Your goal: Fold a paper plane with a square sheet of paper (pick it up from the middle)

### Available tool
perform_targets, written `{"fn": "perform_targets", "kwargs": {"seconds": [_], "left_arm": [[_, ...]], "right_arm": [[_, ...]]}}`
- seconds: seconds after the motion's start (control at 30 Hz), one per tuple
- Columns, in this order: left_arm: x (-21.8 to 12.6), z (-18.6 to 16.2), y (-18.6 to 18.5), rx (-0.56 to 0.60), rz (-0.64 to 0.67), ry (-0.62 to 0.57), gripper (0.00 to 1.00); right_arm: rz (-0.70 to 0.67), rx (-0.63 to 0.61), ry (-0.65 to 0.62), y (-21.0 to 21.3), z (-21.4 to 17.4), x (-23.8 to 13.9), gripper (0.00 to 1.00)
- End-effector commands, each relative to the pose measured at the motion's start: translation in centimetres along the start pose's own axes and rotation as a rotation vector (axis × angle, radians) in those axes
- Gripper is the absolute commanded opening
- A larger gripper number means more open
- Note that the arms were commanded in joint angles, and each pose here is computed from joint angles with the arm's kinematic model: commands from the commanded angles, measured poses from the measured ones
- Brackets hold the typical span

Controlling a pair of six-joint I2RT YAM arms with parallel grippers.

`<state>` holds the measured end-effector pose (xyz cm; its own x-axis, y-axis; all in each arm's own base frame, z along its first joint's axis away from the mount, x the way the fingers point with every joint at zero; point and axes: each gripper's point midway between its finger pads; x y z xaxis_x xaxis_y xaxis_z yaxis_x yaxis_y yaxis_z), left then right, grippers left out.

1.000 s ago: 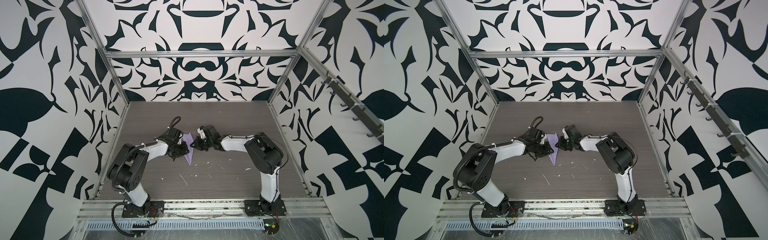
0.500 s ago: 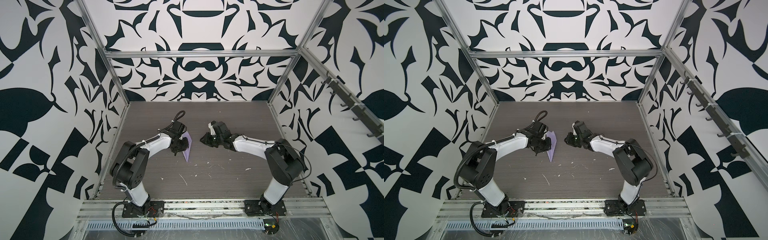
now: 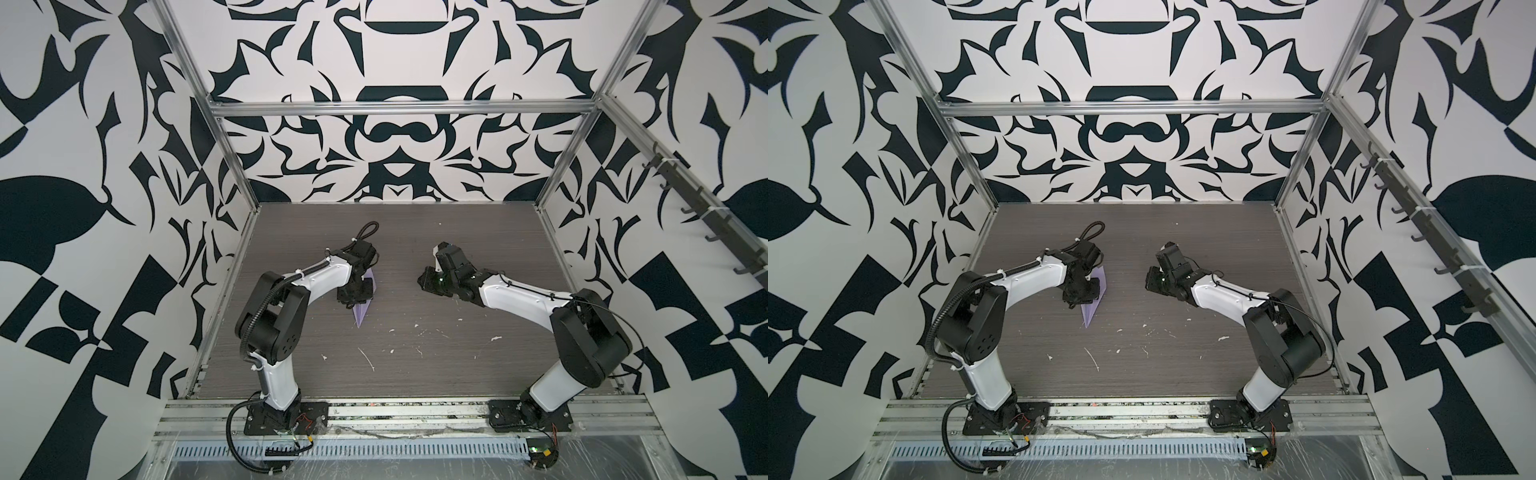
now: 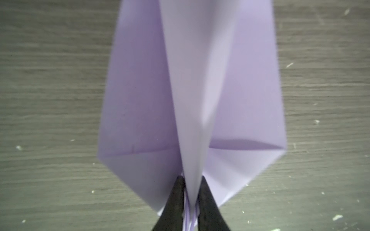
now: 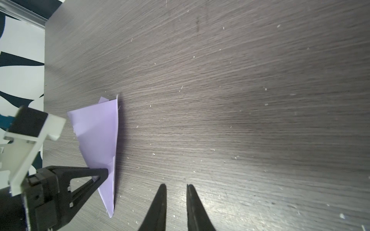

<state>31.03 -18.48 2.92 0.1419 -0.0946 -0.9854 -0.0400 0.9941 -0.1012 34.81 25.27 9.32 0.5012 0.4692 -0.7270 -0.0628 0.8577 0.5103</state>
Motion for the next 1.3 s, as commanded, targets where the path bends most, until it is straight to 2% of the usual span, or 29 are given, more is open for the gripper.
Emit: {"fn": "perform_targets", "kwargs": {"seconds": [0.0, 0.33, 0.5, 0.63, 0.8, 0.9, 1.1, 1.27], "left_arm": [[0.5, -0.7, 0.7, 0.001, 0.048, 0.04, 0.21], [1.9, -1.4, 0.8, -0.015, 0.061, 0.081, 0.24], [2.6, -1.9, 0.9, -0.02, 0.079, 0.101, 0.16], [0.7, -0.9, 0.4, -0.021, 0.056, 0.049, 0.11], [-2.6, 1.5, -1.4, -0.034, -0.018, -0.055, 0.04], [-3.6, 2.8, -3.5, -0.047, -0.067, -0.098, 0.04], [-2.1, 5.0, -7.9, -0.059, -0.058, -0.116, 0.04], [-0.9, 7.0, -9.7, -0.065, -0.002, -0.135, 0.05]], "right_arm": [[0.0, -0.015, -0.033, 0.2, 0.6, -0.7, 0.23], [0.002, -0.014, -0.034, 0.2, 0.7, -0.6, 0.23], [0.004, -0.013, -0.028, 0.4, 0.7, -0.4, 0.22], [0.009, -0.012, -0.035, 0.5, 0.9, -0.5, 0.22], [-0.008, -0.006, -0.066, 0.1, 1.5, -1.2, 0.22], [-0.035, 0.007, -0.093, -0.9, 1.9, -2.0, 0.22], [-0.086, 0.047, -0.131, -3.9, 2.1, -3.8, 0.22], [-0.107, 0.052, -0.131, -5.4, 1.7, -5.2, 0.22]]}}
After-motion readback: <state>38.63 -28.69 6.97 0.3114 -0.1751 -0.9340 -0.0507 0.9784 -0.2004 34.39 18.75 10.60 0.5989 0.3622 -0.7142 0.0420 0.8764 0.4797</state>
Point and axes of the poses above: each gripper's point midway between its finger pads, its own x axis out along the fingers, its own y axis along the line the jaws close on, z = x × y, and after that the axes turned 4 degrees about -x, right-handed
